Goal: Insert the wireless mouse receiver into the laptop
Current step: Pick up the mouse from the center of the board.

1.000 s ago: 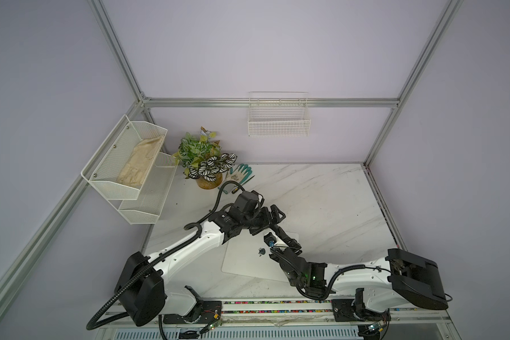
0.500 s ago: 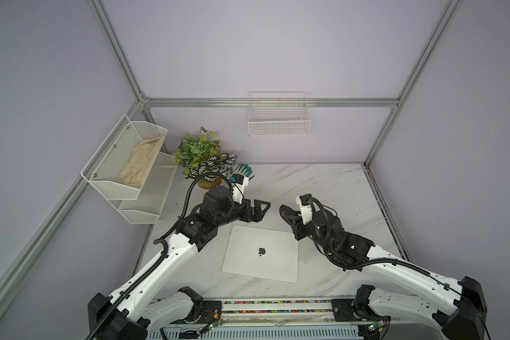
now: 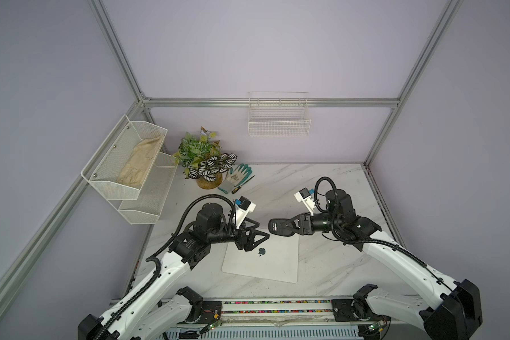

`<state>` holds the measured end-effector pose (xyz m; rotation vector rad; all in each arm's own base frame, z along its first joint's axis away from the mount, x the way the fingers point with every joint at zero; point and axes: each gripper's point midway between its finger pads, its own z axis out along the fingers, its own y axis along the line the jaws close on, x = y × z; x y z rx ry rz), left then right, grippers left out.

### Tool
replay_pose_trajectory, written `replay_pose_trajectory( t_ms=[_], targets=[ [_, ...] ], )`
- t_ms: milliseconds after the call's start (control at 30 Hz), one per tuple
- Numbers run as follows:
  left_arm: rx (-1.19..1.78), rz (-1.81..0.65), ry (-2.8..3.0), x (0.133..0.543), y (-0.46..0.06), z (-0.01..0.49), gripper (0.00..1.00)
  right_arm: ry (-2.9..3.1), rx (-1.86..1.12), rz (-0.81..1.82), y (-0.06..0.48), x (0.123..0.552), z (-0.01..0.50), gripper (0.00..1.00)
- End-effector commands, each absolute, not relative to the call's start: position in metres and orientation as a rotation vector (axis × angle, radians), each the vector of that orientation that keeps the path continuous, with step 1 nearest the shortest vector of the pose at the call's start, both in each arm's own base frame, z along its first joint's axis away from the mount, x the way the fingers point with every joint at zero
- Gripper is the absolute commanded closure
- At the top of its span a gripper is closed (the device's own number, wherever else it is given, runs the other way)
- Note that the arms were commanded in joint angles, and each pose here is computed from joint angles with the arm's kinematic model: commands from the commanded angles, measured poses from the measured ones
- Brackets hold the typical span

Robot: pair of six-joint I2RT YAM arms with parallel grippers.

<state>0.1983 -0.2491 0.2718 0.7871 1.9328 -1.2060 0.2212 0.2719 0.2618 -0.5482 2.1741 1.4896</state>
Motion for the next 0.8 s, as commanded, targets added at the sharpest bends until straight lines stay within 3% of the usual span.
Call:
replay_pose_trajectory(
  t_ms=[0,367,533,767],
  targets=[
    [0.834,-1.359,1.872,0.189,-0.259,0.277,0.21,2.124,-0.611,1.641,0.277,0.207,0.275,0.90],
    [0.790,-1.434,1.904,0.198,-0.266,0.268,0.25,2.092,-0.626,1.712,0.281,0.204,0.278,0.91],
    [0.784,-1.489,1.910,0.199,-0.271,0.263,0.37,2.064,-0.622,1.739,0.284,0.208,0.283,0.91],
    [0.736,-1.571,1.882,0.204,-0.277,0.265,0.43,2.057,-0.618,1.764,0.287,0.210,0.282,0.91]
  ],
)
